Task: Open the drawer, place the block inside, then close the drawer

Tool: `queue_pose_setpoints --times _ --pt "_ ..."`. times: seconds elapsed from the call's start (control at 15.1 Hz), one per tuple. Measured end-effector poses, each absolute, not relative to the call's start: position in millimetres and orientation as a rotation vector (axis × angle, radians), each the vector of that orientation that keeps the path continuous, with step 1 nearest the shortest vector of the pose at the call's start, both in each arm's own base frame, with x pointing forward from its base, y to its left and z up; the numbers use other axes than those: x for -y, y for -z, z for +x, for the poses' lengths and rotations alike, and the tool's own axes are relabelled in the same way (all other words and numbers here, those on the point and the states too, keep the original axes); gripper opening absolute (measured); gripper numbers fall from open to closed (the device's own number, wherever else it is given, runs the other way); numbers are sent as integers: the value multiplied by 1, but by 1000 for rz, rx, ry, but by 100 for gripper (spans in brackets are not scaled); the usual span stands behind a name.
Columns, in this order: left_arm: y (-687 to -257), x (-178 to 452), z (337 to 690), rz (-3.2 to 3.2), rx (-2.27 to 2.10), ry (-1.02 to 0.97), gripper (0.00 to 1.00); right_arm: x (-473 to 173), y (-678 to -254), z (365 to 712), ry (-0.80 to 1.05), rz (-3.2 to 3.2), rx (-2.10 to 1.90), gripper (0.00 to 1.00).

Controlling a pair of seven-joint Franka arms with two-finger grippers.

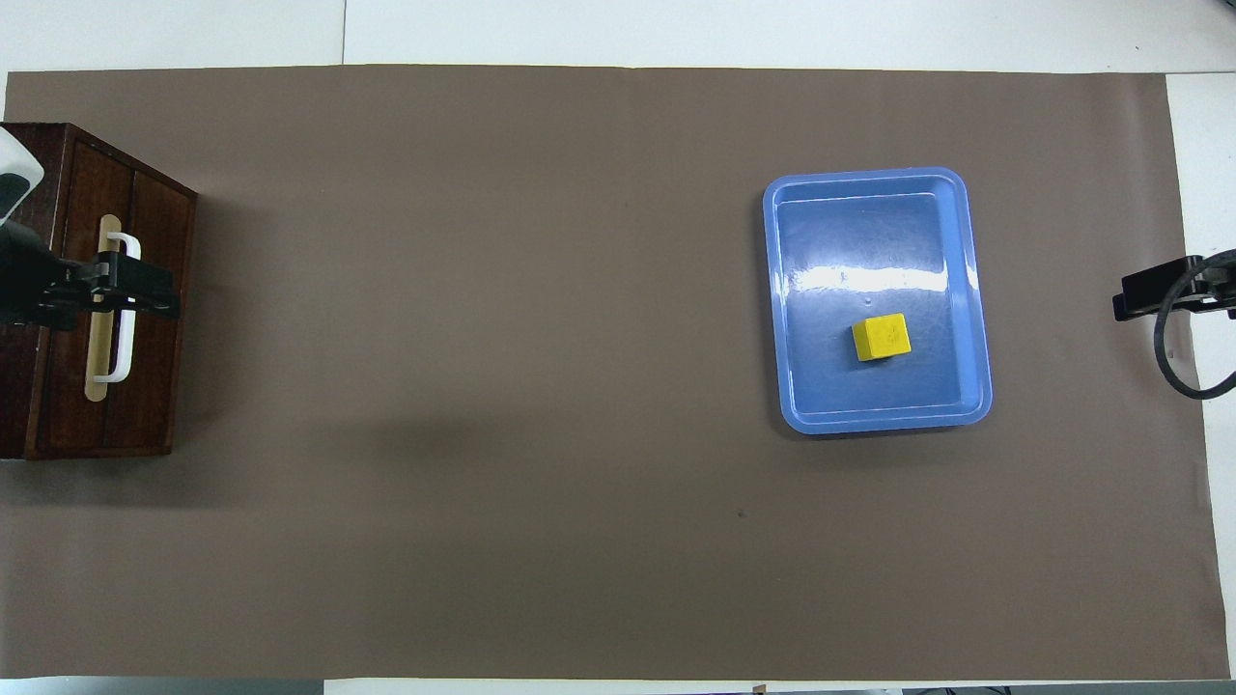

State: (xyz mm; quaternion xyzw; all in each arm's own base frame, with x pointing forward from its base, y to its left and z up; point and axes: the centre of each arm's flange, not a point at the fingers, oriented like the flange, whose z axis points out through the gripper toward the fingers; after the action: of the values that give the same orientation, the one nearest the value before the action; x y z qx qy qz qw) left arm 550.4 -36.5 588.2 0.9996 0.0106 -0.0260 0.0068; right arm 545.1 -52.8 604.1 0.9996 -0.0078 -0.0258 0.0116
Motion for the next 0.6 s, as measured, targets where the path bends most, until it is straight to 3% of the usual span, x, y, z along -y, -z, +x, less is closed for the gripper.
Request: queue_pose_setpoints --times 0.6 --pt "-591 37 550 3127 -30 64 100 56 -606 546 67 3116 32 100"
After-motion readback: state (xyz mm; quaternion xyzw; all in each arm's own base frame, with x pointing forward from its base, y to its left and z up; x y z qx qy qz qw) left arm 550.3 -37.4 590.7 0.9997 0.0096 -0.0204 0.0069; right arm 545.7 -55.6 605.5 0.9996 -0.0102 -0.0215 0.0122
